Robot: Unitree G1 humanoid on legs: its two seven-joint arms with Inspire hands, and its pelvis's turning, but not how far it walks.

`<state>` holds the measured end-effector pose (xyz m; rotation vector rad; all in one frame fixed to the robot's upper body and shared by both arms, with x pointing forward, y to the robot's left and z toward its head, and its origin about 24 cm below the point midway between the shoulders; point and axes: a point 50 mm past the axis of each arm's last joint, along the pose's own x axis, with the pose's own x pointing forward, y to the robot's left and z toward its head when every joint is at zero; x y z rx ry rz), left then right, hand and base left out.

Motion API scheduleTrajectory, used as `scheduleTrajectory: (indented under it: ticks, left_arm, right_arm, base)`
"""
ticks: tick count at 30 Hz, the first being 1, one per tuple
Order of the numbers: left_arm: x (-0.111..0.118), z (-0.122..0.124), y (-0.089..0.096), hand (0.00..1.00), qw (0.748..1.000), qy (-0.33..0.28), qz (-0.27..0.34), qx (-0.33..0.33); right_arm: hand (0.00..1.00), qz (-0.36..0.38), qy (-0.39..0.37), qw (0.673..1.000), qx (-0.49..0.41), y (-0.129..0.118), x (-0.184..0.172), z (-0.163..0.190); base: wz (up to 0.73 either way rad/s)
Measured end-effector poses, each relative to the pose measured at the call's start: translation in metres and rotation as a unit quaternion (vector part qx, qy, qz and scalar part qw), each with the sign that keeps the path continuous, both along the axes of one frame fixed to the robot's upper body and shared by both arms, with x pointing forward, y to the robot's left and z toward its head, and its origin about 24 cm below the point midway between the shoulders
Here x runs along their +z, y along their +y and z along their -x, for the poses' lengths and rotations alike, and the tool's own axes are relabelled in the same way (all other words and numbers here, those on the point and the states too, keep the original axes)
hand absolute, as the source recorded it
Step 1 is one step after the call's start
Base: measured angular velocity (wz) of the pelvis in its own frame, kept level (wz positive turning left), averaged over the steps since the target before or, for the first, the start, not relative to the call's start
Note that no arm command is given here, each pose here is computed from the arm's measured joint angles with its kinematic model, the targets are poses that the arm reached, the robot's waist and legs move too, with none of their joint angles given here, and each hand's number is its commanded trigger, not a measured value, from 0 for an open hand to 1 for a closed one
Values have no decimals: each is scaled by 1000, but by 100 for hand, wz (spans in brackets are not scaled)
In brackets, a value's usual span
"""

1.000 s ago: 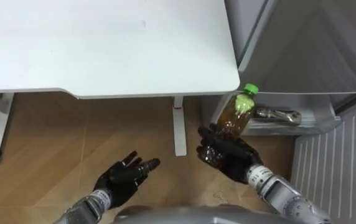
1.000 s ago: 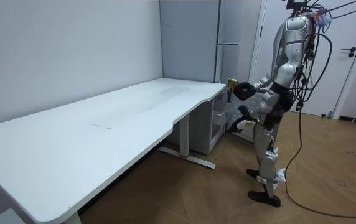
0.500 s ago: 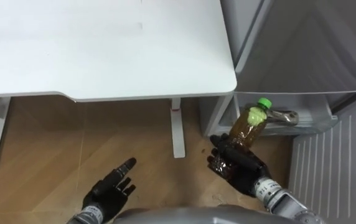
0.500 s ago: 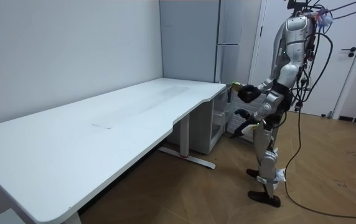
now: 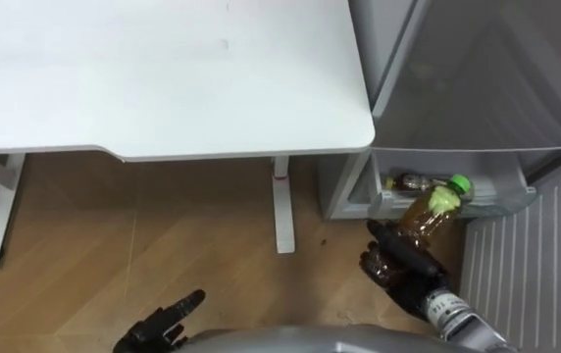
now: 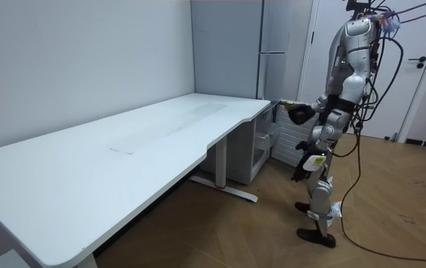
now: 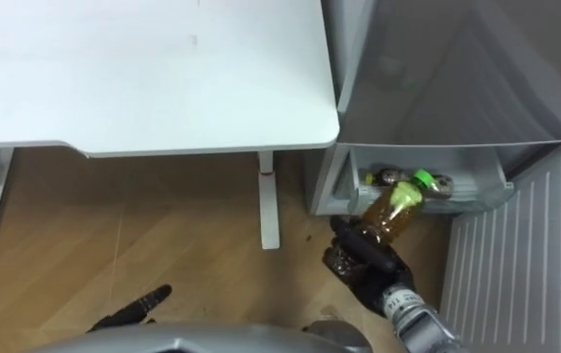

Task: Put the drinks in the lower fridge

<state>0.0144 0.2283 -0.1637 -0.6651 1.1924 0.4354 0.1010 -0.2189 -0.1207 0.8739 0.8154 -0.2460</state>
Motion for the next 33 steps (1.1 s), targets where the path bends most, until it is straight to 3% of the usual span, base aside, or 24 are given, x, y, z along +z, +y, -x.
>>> scheduleTrajectory:
  ticks: [4,8,18,23,33]
  left_arm:
    - [-1,9,4,0,999,26,-22,-4]
    - [0,9,10,0,998,36,-43,-11]
    - [3,-53,10,0,997,-9,-66,-27]
    - [6,-86,6,0,996,-28,-76,-49]
    - [11,-111,6,0,992,-24,-105,-62]
  right_arm:
    - [100,9,13,998,-53,-13,0,-3]
    - [100,13,15,992,-128,-29,2,-27]
    - [100,-15,-14,974,-226,-39,26,-117]
    - [100,-30,-17,967,-251,-40,36,-139]
    - [100,-22,-7,955,-296,-54,67,-175]
  base:
    - [10]
    - [-2]
    - [4]
    - [5]
    - [0]
